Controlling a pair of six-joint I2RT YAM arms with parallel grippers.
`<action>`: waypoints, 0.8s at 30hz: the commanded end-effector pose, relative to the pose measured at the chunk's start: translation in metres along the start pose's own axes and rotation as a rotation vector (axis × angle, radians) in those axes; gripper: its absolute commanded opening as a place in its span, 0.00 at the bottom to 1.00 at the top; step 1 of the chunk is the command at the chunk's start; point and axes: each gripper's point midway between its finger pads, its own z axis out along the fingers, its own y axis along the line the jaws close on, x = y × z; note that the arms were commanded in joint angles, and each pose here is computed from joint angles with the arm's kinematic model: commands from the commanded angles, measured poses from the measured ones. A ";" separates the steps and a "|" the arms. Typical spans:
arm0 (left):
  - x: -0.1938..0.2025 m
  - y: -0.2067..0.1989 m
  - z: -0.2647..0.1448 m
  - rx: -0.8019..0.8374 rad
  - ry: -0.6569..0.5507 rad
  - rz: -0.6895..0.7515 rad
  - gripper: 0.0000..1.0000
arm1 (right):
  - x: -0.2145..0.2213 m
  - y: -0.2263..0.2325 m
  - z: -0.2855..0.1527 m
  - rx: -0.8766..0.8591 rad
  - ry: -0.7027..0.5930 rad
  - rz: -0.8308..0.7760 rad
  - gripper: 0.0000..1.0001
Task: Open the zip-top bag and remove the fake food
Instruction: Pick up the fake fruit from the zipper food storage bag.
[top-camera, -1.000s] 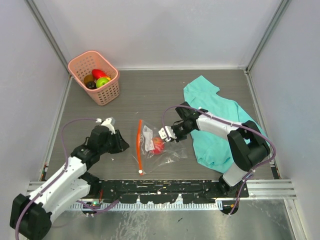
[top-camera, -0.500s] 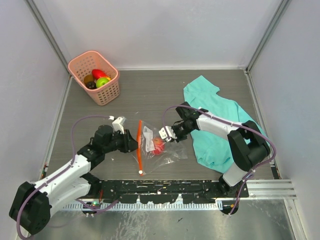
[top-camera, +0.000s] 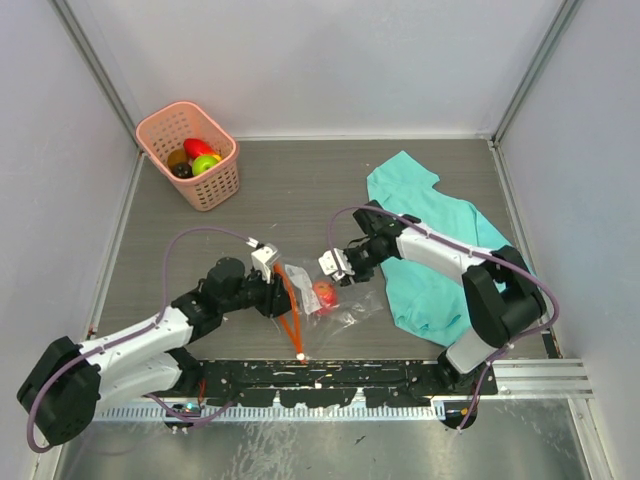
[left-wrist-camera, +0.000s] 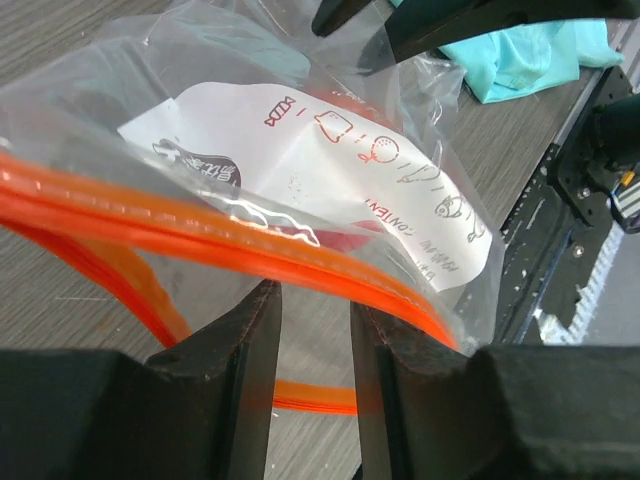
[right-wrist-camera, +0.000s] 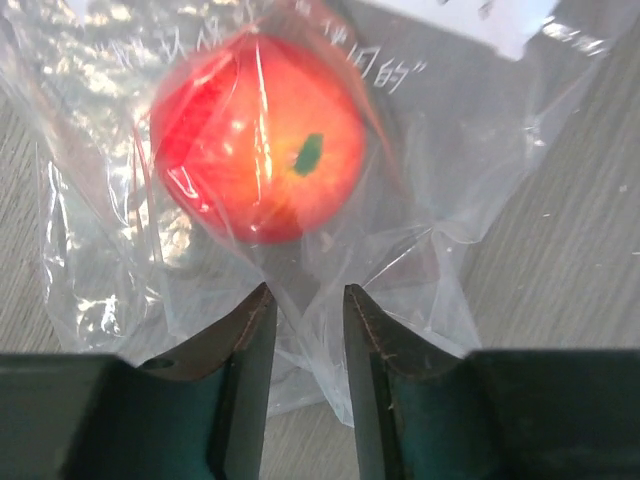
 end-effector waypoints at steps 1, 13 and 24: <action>-0.022 -0.004 0.004 0.032 -0.135 0.174 0.37 | -0.036 -0.015 -0.026 0.062 -0.084 -0.070 0.42; -0.018 -0.010 0.012 0.083 -0.172 0.311 0.46 | -0.030 -0.001 -0.015 0.018 -0.110 -0.073 0.63; -0.009 -0.012 0.027 0.109 -0.156 0.332 0.50 | -0.021 0.008 0.009 -0.033 -0.058 -0.055 0.57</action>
